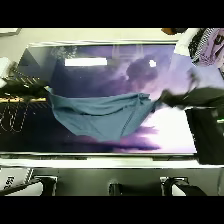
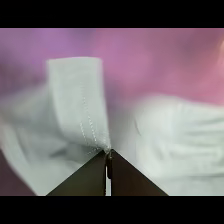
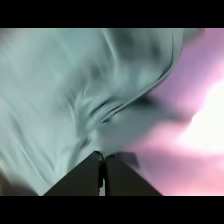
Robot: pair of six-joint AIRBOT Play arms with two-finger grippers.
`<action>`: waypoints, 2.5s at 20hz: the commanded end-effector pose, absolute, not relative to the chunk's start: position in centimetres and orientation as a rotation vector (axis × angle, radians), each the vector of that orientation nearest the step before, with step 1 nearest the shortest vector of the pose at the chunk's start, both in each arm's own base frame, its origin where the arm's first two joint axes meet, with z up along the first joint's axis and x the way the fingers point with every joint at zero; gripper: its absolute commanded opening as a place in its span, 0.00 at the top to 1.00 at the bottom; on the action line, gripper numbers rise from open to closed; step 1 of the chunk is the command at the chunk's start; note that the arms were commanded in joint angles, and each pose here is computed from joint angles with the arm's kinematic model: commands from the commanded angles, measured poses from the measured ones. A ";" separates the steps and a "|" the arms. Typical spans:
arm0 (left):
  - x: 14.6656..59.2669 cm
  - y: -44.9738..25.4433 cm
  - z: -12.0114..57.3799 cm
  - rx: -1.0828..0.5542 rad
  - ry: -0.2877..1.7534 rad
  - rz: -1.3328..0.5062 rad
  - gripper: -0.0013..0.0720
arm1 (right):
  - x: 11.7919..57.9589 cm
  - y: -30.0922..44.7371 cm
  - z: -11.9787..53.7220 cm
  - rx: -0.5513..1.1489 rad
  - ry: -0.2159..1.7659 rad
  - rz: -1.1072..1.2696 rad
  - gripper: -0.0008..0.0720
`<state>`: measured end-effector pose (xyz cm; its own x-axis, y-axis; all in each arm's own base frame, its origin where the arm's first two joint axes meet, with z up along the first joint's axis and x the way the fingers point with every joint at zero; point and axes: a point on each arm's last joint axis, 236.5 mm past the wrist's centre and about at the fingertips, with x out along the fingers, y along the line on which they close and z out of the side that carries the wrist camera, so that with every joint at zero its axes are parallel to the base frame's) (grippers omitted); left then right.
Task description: Fold the clothes and pants, and hang the long-sleeved shirts on hangers.
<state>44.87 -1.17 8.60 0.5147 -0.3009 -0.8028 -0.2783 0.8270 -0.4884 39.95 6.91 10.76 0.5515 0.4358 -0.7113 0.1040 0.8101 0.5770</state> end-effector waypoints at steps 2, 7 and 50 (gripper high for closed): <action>41.4 3.9 23.7 -0.583 0.735 0.030 0.96 | 39.9 -1.6 32.6 0.480 0.447 0.045 0.96; 32.0 4.9 35.0 -0.532 0.473 0.106 0.96 | 31.7 -5.5 48.0 0.334 0.051 -0.117 0.96; 42.3 -1.6 -5.2 -0.824 1.191 0.105 0.96 | 42.4 2.6 0.9 0.467 1.353 0.041 0.31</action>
<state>42.26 -1.65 -5.18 0.4030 -0.3385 -0.8503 -0.4815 0.7117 -0.5115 41.26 8.00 0.06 0.1486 0.3522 -0.9241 0.1563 0.9143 0.3736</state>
